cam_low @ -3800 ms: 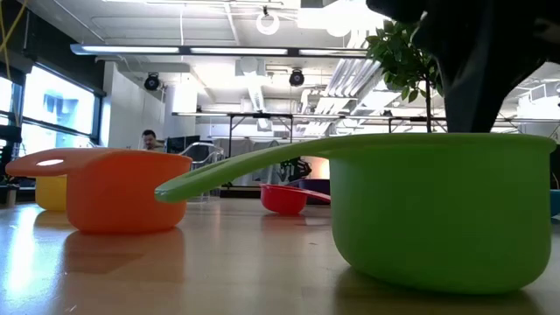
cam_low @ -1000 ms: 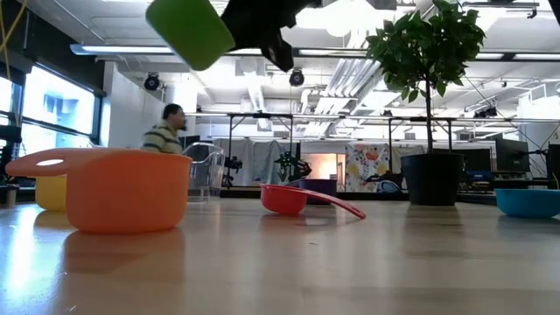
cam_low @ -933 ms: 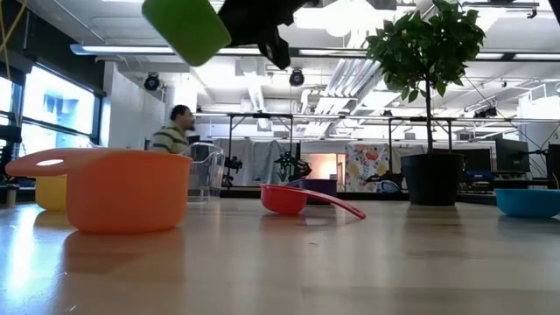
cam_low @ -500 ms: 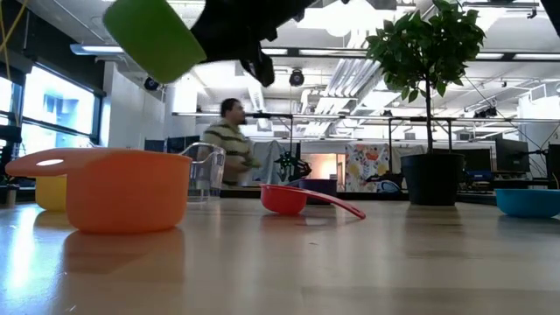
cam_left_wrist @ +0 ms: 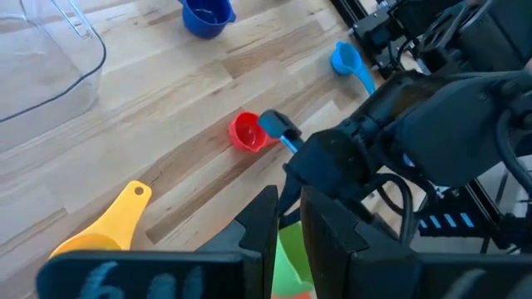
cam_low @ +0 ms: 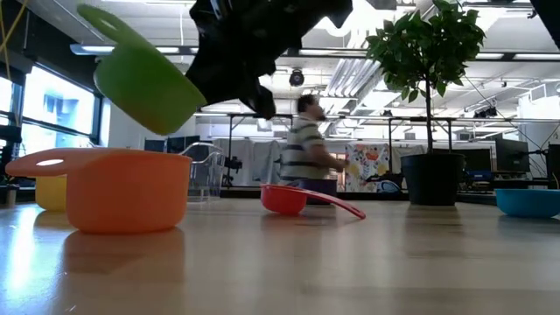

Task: Nest measuring cups in basket
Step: Stack the green measuring cup on top of the orange measuring cup

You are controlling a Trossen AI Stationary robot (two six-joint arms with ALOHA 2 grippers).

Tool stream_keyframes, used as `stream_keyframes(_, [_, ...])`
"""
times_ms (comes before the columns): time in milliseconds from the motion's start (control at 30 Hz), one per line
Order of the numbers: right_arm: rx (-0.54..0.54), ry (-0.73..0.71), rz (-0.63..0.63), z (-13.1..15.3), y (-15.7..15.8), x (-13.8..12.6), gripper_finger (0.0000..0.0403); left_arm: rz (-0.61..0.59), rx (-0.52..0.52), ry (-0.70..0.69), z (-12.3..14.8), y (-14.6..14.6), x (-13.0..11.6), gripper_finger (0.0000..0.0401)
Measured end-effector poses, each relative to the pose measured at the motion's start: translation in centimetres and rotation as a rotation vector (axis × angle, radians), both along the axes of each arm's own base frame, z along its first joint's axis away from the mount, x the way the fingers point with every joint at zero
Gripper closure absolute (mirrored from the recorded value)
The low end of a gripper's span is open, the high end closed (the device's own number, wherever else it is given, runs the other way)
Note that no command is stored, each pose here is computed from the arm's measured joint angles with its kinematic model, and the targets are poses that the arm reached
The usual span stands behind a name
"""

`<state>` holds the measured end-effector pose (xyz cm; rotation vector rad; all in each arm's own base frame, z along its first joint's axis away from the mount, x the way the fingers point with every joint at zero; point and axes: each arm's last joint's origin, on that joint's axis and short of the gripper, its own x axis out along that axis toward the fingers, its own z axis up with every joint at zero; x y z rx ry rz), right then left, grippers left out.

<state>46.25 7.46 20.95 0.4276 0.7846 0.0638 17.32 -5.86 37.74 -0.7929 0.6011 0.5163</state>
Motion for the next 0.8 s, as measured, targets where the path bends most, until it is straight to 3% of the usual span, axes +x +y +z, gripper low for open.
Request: stream_keyframes(800, [0.025, 0.042, 0.007, -1.8, 0.3, 0.4, 0.0402, -0.013, 0.016, 0.009, 0.0, 0.0, 0.0, 0.0354])
